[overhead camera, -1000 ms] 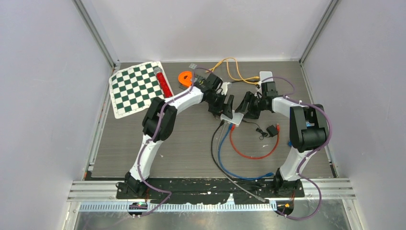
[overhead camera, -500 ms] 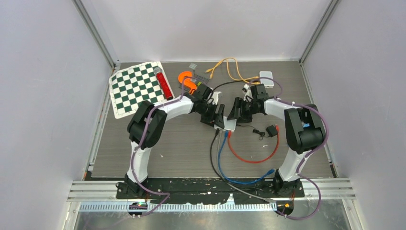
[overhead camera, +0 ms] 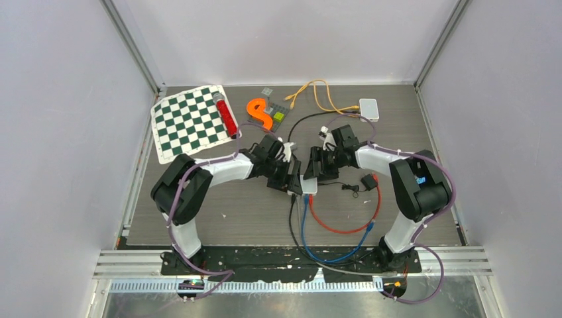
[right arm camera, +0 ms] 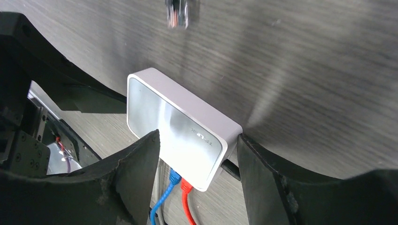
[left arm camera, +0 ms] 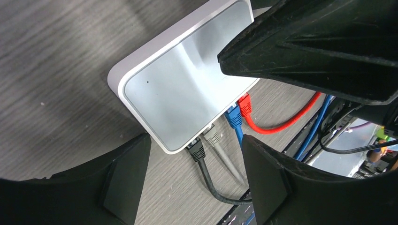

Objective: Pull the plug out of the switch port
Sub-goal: Move the switch port to the center of the board.

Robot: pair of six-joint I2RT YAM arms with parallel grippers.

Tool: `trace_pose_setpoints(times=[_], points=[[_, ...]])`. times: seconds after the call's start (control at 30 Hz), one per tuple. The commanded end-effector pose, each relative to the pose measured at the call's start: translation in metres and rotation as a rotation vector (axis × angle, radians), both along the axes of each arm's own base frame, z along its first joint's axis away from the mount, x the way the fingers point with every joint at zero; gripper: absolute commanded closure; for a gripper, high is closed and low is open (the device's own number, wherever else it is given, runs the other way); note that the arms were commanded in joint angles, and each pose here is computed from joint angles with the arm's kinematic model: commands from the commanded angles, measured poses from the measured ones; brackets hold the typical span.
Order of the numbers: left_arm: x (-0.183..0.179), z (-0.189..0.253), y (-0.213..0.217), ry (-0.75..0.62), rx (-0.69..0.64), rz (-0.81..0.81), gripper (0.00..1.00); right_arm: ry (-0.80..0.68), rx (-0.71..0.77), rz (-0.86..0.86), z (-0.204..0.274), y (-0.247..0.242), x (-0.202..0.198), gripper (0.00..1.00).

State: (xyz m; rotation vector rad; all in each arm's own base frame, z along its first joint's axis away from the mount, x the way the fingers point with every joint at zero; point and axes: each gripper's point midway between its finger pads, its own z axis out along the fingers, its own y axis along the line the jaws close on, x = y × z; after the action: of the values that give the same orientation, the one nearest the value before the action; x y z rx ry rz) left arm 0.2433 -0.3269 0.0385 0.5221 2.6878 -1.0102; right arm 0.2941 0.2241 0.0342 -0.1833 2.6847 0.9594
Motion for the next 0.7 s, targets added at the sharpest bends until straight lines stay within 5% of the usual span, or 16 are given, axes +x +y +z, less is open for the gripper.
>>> trace_pose_setpoints(times=[0.0,0.4,0.57,0.67], points=[[0.001,0.010,0.000,-0.094,0.004,0.017,0.25,-0.034,-0.042,0.047,0.014,0.000,-0.015,0.31],[0.015,0.066,0.037,-0.345,0.076,0.069,0.12,-0.531,-0.233,-0.218,0.145,-0.073,0.030,0.08],[0.020,0.095,0.053,-0.464,0.077,0.114,0.01,-0.492,-0.447,-0.694,0.129,-0.164,0.015,0.03],[0.022,0.109,0.061,-0.524,0.075,0.139,0.00,-0.404,-0.446,-0.853,0.108,-0.193,0.001,0.05]])
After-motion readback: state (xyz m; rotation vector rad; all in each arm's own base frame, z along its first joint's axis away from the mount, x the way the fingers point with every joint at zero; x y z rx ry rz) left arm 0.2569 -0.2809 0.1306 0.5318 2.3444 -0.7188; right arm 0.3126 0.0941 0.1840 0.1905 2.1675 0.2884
